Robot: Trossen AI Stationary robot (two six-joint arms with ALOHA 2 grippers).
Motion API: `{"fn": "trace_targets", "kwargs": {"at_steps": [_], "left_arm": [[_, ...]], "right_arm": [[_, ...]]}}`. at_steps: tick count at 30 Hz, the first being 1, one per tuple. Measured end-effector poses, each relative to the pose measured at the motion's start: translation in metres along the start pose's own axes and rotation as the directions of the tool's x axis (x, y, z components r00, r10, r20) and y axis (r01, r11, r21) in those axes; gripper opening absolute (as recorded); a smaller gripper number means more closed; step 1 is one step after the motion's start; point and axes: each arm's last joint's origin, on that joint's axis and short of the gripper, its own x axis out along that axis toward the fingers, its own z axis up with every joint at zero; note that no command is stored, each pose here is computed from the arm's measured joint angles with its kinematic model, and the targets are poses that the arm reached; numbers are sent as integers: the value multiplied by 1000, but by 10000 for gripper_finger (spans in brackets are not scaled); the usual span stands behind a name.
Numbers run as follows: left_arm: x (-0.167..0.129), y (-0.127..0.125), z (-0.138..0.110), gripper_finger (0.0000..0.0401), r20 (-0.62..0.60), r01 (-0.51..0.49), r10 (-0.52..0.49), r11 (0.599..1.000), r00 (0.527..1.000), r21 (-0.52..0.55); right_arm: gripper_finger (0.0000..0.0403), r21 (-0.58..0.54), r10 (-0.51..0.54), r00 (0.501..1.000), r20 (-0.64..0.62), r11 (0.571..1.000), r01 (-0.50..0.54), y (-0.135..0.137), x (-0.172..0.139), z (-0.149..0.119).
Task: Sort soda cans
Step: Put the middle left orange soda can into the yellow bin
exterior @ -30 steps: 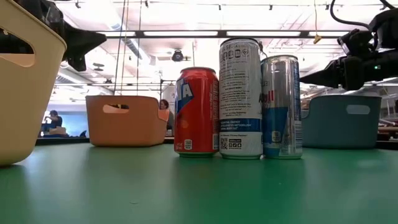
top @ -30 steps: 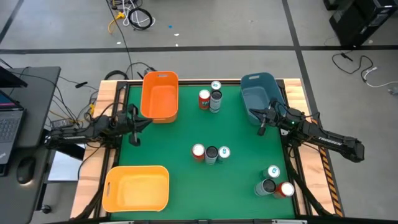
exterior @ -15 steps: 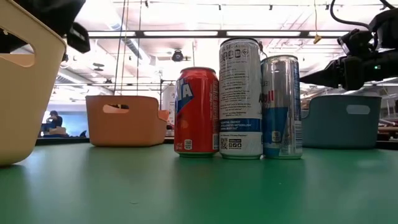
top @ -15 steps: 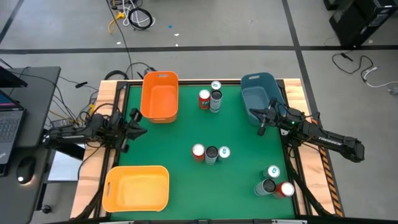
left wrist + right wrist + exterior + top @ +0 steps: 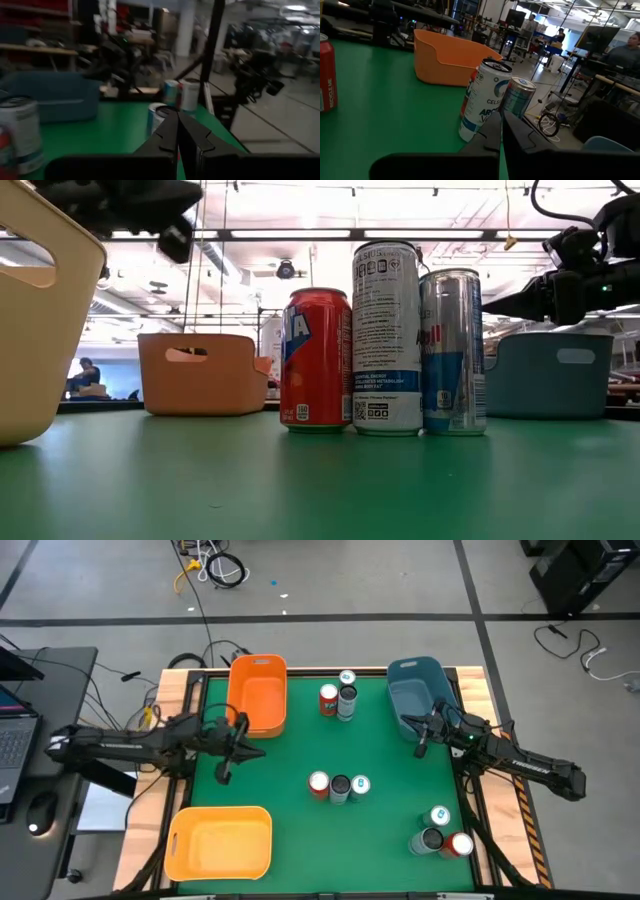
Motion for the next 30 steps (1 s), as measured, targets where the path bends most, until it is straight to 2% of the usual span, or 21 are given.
{"fn": "trace_targets", "kwargs": {"at_steps": [6,12,18,25,30], "left_arm": [[36,4,16,14,-132,151,-151,988,980,-7],[65,4,17,19,-295,194,-183,981,938,6],[93,-3,16,46,-409,234,-219,972,886,-15],[127,-5,23,113,-434,133,-101,990,895,45],[145,-1,18,168,-515,92,-60,995,855,37]], "right_arm": [[7,0,0,1000,0,1000,0,0,0,0],[7,0,0,1000,0,1000,0,0,0,0],[7,0,0,1000,0,1000,0,0,0,0],[7,0,0,1000,0,1000,0,0,0,0],[7,0,0,1000,0,1000,0,0,0,0]]}}
